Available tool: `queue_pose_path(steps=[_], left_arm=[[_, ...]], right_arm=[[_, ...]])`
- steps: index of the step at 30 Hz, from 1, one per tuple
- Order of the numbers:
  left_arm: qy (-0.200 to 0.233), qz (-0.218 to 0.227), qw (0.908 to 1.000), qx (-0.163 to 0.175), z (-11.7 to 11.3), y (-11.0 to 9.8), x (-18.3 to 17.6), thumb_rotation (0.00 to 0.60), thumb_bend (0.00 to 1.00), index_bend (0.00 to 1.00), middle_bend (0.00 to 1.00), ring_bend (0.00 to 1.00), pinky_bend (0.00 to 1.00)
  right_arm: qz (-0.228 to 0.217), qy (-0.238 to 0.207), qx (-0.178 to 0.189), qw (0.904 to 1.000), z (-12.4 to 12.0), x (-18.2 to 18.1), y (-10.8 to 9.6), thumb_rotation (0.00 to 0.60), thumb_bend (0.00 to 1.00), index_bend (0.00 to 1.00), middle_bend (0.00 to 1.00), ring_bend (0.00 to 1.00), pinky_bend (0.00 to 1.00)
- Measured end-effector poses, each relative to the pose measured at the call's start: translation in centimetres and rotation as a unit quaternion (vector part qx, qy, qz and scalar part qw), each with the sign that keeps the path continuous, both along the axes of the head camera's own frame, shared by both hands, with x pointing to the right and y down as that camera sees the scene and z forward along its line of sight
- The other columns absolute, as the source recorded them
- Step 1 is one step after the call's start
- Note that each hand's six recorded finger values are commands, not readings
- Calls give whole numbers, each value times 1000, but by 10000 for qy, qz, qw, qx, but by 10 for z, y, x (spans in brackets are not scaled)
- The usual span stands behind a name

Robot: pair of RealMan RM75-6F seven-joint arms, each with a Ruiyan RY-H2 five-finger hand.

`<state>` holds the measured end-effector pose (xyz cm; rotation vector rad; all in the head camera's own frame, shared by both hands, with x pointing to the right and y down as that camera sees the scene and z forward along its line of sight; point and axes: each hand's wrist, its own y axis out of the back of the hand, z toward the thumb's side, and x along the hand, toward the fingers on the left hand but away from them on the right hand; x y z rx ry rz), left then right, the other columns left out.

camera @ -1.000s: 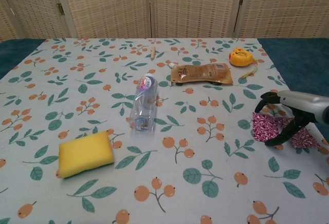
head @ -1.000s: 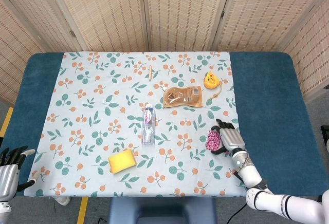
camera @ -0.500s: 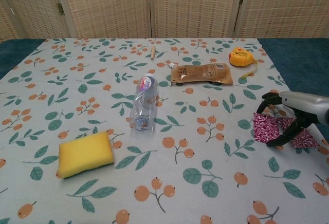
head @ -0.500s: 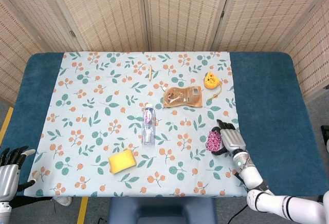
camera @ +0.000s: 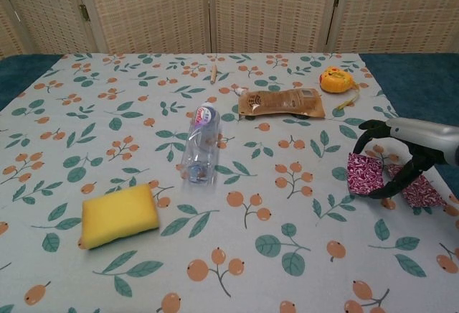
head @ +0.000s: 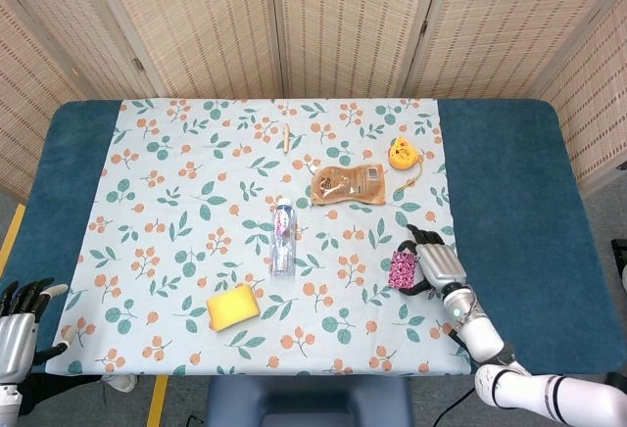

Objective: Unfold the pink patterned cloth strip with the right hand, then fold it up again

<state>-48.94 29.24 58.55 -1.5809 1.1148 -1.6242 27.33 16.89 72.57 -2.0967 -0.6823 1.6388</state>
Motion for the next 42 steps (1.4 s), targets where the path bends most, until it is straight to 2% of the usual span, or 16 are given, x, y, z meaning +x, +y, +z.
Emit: queue_pose_path(steps=[7, 14, 24, 42], left_arm=[[-27, -34, 10000, -19, 0, 2, -1, 600, 330, 284, 186, 148, 0], [-33, -36, 10000, -13, -1, 2, 0, 600, 330, 284, 186, 148, 0], [-36, -14, 10000, -9, -3, 3, 5, 600, 330, 284, 186, 148, 0], [-79, -71, 9999, -10, -6, 5, 3, 600, 330, 284, 186, 147, 0]], right_arm=[[-340, -116, 126, 9993, -17, 2, -8, 528, 169, 309, 18, 0, 0], [-640, 129, 100, 9978, -24, 30, -7, 528, 170, 309, 18, 0, 0], [-750, 408, 113, 9963, -16, 67, -8, 524, 169, 307, 18, 0, 0], [-956, 254, 105, 9950, -2, 70, -3, 511, 170, 265, 18, 0, 0]])
